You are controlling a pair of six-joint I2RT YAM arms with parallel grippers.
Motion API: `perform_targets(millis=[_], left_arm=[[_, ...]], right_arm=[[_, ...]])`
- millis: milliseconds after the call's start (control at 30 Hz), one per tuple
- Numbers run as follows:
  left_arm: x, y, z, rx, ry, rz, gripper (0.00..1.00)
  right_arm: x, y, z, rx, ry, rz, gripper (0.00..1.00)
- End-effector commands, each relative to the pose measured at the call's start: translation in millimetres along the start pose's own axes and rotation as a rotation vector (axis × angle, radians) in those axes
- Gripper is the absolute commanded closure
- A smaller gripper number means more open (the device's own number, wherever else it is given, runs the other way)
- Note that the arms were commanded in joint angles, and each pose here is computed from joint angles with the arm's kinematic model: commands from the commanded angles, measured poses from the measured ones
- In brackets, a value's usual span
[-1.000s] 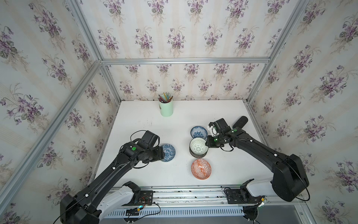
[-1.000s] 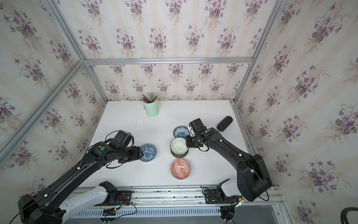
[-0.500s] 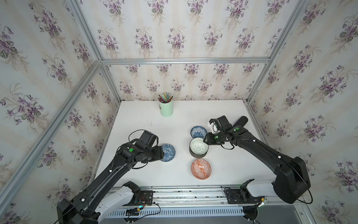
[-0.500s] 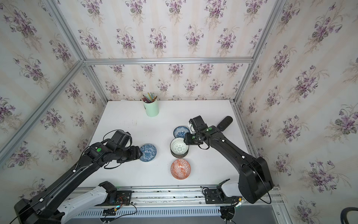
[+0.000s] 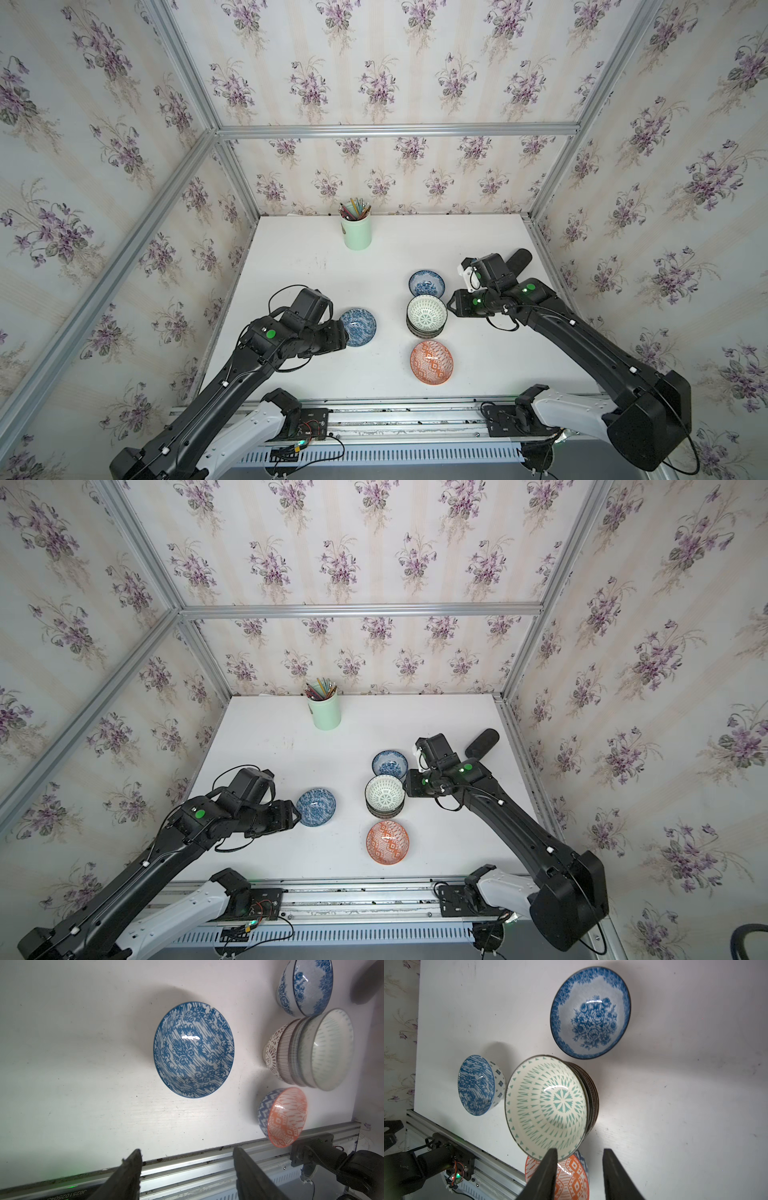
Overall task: Stack the bowls
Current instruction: Pick up the bowl from the center of the board.
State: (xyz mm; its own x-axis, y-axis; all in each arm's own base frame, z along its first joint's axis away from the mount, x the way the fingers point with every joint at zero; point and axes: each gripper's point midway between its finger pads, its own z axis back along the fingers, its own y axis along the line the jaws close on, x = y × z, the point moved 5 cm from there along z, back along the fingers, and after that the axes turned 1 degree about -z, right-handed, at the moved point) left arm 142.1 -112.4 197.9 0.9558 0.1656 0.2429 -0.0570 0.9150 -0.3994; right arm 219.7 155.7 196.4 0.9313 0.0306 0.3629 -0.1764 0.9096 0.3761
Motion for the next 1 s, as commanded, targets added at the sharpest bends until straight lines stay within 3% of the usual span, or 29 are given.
perform_targets(millis=[0, 200, 500, 967], left_arm=[[-8, 0, -2, -0.030, 0.037, 0.020, 0.29], [-13, 3, -4, -0.048, 0.030, 0.030, 0.29], [-13, 4, -4, -0.042, 0.035, 0.031, 0.29], [-14, 6, -7, -0.031, 0.046, 0.025, 0.29]], right_arm=[[-25, -4, -4, -0.002, 0.064, -0.039, 0.59], [-65, -1, -26, 0.032, 0.154, -0.026, 0.60], [-83, 9, -35, -0.039, 0.185, 0.031, 0.61], [-108, -3, -50, -0.085, 0.216, -0.026, 0.67]])
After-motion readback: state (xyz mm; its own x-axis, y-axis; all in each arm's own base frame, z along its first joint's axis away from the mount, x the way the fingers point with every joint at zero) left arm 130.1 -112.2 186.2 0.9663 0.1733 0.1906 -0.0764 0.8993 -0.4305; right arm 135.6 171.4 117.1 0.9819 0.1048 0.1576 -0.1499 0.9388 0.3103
